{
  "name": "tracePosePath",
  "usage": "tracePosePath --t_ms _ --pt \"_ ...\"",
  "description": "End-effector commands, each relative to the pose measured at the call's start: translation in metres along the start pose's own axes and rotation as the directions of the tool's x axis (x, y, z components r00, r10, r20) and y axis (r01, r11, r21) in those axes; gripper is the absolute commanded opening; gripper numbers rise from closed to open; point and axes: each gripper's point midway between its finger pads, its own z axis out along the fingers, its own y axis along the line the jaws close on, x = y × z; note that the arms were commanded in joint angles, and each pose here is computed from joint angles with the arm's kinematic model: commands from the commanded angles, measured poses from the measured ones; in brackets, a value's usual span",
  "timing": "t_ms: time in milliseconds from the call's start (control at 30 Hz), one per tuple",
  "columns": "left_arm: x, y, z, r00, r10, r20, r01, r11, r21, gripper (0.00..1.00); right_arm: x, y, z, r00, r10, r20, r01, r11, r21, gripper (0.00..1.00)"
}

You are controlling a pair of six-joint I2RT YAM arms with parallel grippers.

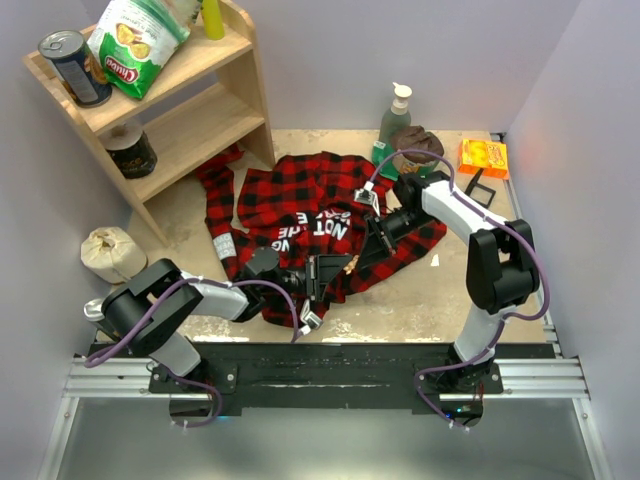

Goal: Remove the brooch from the garment
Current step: Adjust the brooch.

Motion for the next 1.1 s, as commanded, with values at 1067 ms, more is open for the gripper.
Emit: tracePosePath --t_ms 1067 --pt "0.021 0.017 -0.013 0.979 -0.109 -0.171 0.111 0.994 0.008 0.00 -0.026 -0.020 -0.038 0.991 -0.133 0.017 0.128 0.977 0.170 0.38"
